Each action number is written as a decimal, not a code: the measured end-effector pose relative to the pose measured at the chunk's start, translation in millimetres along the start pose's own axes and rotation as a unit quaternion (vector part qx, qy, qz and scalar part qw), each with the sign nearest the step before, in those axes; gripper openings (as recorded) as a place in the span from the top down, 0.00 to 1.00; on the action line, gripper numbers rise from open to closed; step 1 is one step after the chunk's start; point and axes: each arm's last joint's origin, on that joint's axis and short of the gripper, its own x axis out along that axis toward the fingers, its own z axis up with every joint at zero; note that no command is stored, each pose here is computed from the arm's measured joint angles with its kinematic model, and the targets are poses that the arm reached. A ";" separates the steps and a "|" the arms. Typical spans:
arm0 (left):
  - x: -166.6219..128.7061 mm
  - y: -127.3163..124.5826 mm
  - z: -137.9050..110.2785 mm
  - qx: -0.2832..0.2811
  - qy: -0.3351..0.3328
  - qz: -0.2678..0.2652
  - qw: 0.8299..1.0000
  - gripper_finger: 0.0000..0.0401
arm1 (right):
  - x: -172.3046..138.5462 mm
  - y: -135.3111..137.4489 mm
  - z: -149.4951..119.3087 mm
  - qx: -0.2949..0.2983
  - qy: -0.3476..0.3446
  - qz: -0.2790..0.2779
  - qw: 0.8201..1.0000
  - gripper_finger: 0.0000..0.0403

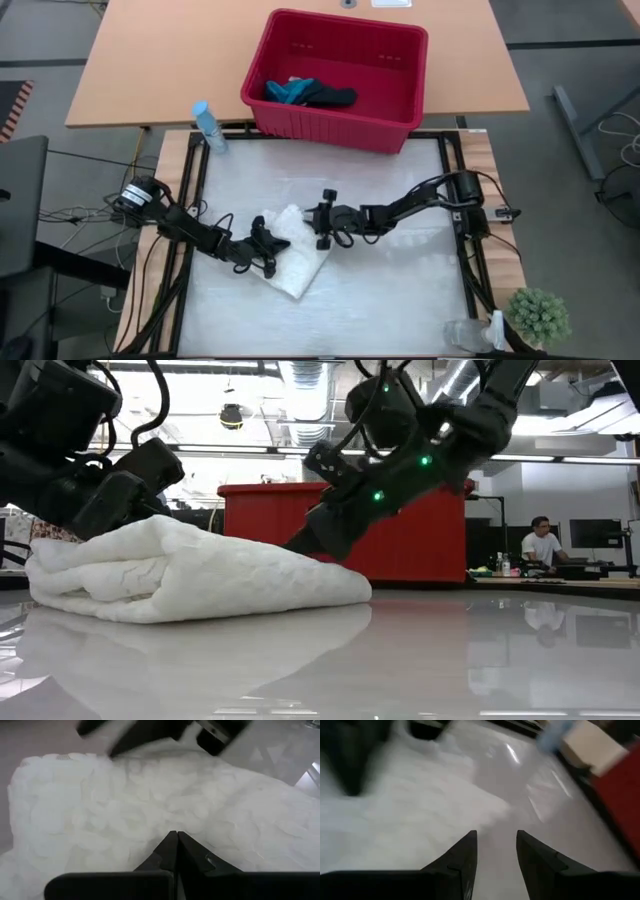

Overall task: Fold Laundry from Bin
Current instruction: Fold the white shirt

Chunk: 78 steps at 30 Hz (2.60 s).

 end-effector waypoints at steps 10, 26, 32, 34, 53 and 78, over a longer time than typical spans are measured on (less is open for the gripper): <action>-8.3 -4.0 17.9 -0.006 -0.035 -0.045 0.998 1.00 | -28.1 -7.5 26.8 -0.025 0.009 -0.001 1.000 0.60; -32.9 -4.5 57.3 0.009 -0.110 -0.092 0.990 1.00 | -41.2 13.0 15.7 -0.020 0.007 0.049 0.999 0.69; -13.8 -4.8 40.4 0.014 -0.066 -0.069 0.995 1.00 | -15.0 16.1 -12.0 0.006 0.021 0.064 0.998 0.71; -9.2 -2.9 32.0 0.014 -0.047 -0.058 0.997 1.00 | -7.6 17.6 -22.2 0.013 0.030 0.062 0.998 0.71; 3.2 0.2 2.9 -0.030 0.028 -0.024 0.999 1.00 | 1.2 0.8 -38.7 0.042 0.087 -0.057 0.994 0.71; -35.8 -8.1 67.4 -0.044 -0.117 -0.140 0.982 1.00 | -77.0 19.7 63.7 0.057 -0.146 0.223 0.962 0.71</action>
